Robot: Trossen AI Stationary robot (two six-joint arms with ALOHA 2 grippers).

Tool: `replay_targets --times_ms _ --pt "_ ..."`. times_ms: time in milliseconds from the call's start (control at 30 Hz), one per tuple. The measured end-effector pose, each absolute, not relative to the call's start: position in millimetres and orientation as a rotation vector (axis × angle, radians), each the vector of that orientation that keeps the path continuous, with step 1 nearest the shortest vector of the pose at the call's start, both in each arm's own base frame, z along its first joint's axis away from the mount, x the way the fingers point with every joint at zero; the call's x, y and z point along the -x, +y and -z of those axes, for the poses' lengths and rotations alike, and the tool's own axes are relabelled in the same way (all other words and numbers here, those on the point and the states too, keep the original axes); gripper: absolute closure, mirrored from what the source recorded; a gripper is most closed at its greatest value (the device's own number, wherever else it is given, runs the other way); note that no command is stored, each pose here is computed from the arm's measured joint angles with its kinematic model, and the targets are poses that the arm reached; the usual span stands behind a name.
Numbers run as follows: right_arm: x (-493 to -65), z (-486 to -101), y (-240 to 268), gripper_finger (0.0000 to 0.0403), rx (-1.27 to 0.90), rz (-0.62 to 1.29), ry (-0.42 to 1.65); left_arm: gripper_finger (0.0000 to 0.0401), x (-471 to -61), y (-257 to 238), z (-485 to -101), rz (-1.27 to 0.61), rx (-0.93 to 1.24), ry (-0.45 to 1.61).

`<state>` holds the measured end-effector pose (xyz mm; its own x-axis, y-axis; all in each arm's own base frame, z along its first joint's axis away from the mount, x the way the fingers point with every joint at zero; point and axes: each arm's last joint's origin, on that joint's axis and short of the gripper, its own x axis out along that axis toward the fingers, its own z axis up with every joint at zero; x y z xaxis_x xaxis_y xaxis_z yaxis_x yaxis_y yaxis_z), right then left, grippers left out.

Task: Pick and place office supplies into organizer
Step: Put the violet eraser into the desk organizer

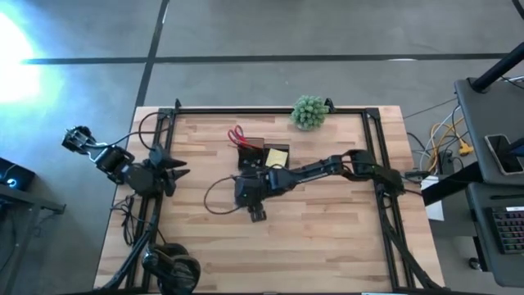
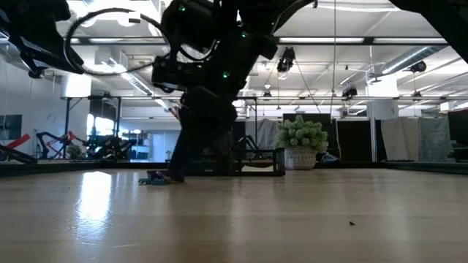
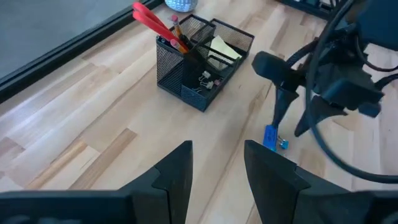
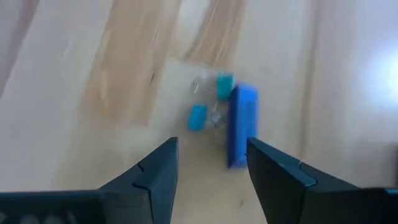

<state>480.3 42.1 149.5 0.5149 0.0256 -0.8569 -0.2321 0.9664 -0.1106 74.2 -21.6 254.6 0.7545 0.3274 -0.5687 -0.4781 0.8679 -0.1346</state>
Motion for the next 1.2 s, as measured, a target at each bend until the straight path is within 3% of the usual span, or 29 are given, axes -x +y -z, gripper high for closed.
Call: replay_targets --times_ms 367,700,800,933,1100,1200 --pt "-483.8 -133.6 27.2 0.0243 0.278 -0.115 1.048 0.0271 -72.8 -20.9 -254.3 -0.448 0.314 0.553" --pt "-485.0 -131.0 16.4 0.0376 0.307 -0.141 1.047 0.0271 -73.1 -20.9 -254.4 -0.454 0.314 0.550" --pt "-484.8 -132.6 11.0 0.0386 0.258 -0.105 1.049 0.0271 -73.2 -20.9 -254.3 -0.456 0.313 0.549" --pt "-479.3 -148.4 -1.6 0.0387 0.209 0.026 1.059 0.0271 -73.1 -20.9 -254.4 -0.455 0.314 0.548" --pt "-458.3 -210.6 -20.6 0.0388 0.131 0.241 1.021 0.0271 -72.9 -20.7 -254.6 -0.455 0.315 0.546" --pt "-446.4 -219.9 -35.9 0.0388 0.065 0.322 1.069 0.0271 -73.1 -20.7 -254.6 -0.458 0.313 0.543"
